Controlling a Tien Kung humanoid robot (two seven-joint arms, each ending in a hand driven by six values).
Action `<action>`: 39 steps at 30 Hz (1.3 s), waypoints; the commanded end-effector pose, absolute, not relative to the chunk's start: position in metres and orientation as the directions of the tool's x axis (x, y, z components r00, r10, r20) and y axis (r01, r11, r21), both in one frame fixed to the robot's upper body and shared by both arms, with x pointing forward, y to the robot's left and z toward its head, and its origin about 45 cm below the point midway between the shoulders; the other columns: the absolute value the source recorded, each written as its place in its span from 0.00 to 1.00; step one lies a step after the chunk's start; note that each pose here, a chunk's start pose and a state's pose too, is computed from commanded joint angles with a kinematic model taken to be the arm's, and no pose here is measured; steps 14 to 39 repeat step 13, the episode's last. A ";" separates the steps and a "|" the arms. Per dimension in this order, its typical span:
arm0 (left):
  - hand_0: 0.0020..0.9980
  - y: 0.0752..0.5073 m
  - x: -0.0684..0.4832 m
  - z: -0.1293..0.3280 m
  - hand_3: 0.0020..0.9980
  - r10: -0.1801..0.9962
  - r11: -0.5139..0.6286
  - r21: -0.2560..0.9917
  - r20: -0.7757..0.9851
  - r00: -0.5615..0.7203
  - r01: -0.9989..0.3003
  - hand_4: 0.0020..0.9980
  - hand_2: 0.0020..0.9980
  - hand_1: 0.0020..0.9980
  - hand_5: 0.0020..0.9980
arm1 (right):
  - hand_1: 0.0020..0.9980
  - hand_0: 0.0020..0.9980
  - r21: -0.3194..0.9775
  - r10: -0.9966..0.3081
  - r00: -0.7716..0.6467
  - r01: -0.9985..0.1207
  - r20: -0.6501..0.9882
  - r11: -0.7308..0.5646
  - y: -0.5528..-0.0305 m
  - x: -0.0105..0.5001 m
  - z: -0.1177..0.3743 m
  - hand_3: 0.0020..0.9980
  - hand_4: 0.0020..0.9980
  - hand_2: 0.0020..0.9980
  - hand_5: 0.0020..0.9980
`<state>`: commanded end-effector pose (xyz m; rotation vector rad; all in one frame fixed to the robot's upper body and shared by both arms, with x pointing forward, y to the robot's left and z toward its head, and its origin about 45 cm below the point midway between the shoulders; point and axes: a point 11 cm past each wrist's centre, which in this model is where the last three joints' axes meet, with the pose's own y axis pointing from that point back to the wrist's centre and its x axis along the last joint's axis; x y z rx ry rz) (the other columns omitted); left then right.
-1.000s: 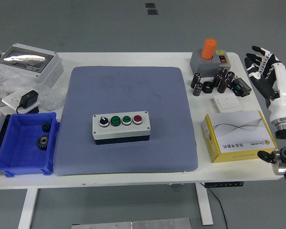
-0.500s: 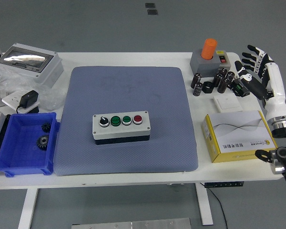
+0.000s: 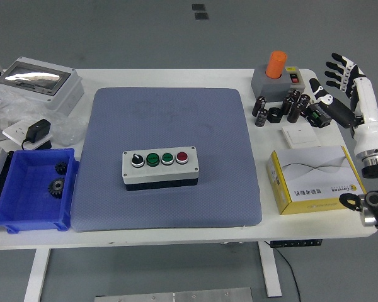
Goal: Pick up the button,place it on the desk,press the button,press the button
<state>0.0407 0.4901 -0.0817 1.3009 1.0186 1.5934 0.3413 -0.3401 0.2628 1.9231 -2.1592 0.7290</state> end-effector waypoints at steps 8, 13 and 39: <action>0.70 0.489 0.040 -0.082 0.81 0.939 -0.334 0.938 0.321 -0.127 -0.095 0.70 0.68 0.68 0.86 | 0.81 0.75 -0.246 -0.887 -0.162 -0.968 0.433 0.057 -0.340 0.340 0.261 0.89 0.77 0.86 0.36; 0.70 0.487 0.041 -0.083 0.82 0.940 -0.329 0.939 0.316 -0.125 -0.100 0.70 0.68 0.68 0.86 | 0.81 0.75 -0.253 -0.887 -0.162 -0.966 0.432 0.053 -0.337 0.341 0.262 0.89 0.79 0.86 0.38; 0.70 0.487 0.041 -0.083 0.82 0.940 -0.329 0.939 0.316 -0.125 -0.100 0.70 0.68 0.68 0.86 | 0.81 0.75 -0.253 -0.887 -0.162 -0.966 0.432 0.053 -0.337 0.341 0.262 0.89 0.79 0.86 0.38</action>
